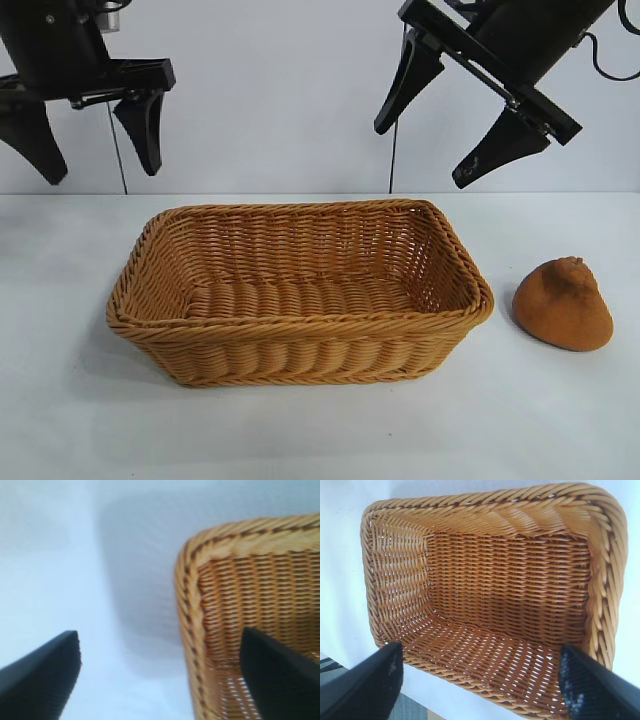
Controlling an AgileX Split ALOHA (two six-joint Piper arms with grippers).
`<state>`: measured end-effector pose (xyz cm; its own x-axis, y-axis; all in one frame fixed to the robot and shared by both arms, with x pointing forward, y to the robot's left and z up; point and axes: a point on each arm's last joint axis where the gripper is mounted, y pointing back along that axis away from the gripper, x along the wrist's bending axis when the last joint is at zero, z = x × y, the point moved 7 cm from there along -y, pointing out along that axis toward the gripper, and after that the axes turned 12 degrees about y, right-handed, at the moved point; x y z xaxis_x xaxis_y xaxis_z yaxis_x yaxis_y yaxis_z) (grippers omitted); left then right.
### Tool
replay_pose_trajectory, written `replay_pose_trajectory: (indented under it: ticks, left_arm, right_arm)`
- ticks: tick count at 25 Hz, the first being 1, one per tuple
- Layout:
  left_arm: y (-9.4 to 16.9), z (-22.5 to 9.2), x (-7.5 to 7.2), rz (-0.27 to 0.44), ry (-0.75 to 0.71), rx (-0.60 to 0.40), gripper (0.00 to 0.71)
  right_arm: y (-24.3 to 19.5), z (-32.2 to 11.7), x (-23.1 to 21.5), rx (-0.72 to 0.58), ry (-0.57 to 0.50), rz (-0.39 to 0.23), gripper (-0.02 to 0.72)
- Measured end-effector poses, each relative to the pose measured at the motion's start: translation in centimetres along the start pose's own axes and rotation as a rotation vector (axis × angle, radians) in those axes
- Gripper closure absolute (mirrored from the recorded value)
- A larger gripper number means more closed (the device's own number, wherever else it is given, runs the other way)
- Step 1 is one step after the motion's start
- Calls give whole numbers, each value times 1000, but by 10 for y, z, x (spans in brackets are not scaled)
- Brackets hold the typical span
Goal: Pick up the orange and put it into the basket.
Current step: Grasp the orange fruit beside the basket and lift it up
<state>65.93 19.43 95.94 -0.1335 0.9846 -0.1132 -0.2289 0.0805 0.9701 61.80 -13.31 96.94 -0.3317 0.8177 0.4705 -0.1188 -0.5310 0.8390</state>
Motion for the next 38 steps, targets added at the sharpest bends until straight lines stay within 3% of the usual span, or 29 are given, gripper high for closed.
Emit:
replay_pose_trajectory:
  ticks: [3, 8, 10, 16, 26, 31, 34, 38]
  left_arm:
    - [6, 9, 17, 42, 9, -19, 93]
    - [8, 13, 58, 97, 60, 21, 93]
    - [9, 14, 65, 105, 68, 26, 93]
    - [26, 12, 58, 82, 54, -8, 95]
    - [126, -1, 39, -55, 52, -211, 98]
    - [175, -19, 41, -95, 48, -316, 98]
    - [188, -44, 48, -99, 47, -328, 98]
    - [184, -97, 64, -86, 49, -291, 98]
  right_arm:
    - [0, 0, 0, 0, 1, -1, 123]
    - [0, -1, 0, 3, 1, -1, 123]
    - [0, -1, 0, 3, 1, -1, 123]
    - [0, -1, 0, 6, 1, 0, 123]
    - [0, -4, 1, 26, 0, 8, 123]
    - [0, -6, 2, 35, 0, 11, 123]
    - [0, -7, 2, 43, 0, 14, 123]
    - [0, -8, 3, 51, 0, 18, 123]
